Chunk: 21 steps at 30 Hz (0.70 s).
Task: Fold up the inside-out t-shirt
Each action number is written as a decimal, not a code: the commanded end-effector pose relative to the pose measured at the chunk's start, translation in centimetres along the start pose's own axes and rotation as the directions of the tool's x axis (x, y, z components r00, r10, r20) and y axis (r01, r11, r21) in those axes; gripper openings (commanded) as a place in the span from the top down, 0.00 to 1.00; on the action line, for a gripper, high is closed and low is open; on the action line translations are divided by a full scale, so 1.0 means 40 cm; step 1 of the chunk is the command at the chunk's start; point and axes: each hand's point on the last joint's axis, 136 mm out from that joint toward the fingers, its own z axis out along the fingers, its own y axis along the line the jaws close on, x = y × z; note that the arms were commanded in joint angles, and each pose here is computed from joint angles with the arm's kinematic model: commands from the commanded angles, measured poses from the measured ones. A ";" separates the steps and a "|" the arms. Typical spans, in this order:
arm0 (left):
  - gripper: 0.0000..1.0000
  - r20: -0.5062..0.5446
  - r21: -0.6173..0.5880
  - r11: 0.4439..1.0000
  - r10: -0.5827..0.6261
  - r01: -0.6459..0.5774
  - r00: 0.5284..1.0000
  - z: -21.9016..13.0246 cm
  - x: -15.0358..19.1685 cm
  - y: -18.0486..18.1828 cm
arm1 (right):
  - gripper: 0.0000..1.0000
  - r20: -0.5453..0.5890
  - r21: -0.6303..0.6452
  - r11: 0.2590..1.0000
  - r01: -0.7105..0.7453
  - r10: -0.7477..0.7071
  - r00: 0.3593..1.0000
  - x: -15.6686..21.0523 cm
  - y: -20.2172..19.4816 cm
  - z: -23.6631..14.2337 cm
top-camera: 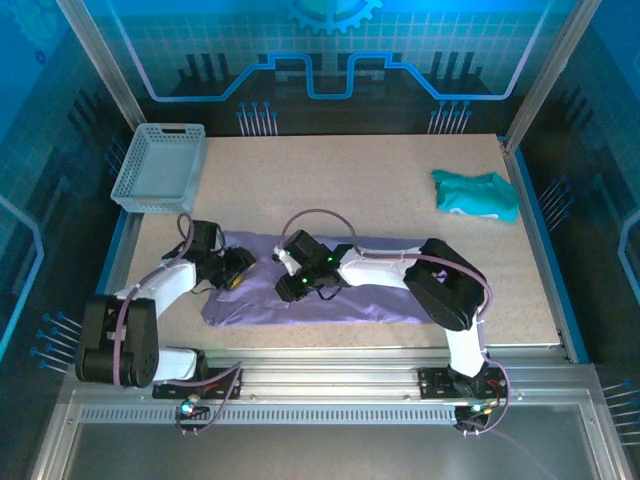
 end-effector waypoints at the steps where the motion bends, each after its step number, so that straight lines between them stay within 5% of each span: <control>1: 0.47 0.033 -0.037 0.999 -0.022 0.023 0.999 0.017 -0.010 0.041 | 0.72 -0.061 0.051 0.995 -0.083 0.087 0.994 0.037 -0.046 0.020; 8: 0.35 0.302 -0.110 0.993 0.071 -0.039 0.951 -0.133 -0.117 0.041 | 0.67 0.047 0.043 0.999 0.007 -0.009 0.999 -0.009 -0.036 -0.120; 11: 0.20 0.370 -0.119 0.993 0.057 -0.013 0.927 -0.175 -0.150 0.051 | 0.60 0.110 0.026 0.999 0.043 -0.045 0.993 -0.022 -0.025 -0.178; 17: 0.01 0.276 -0.188 0.982 0.085 -0.033 0.957 -0.123 -0.164 0.067 | 0.32 0.170 0.013 0.998 0.057 -0.058 0.984 -0.021 -0.038 -0.231; 21: 0.01 0.192 -0.196 0.979 0.086 -0.048 0.978 -0.066 -0.152 0.078 | 0.27 0.180 0.005 0.998 0.060 -0.060 0.982 -0.014 -0.053 -0.257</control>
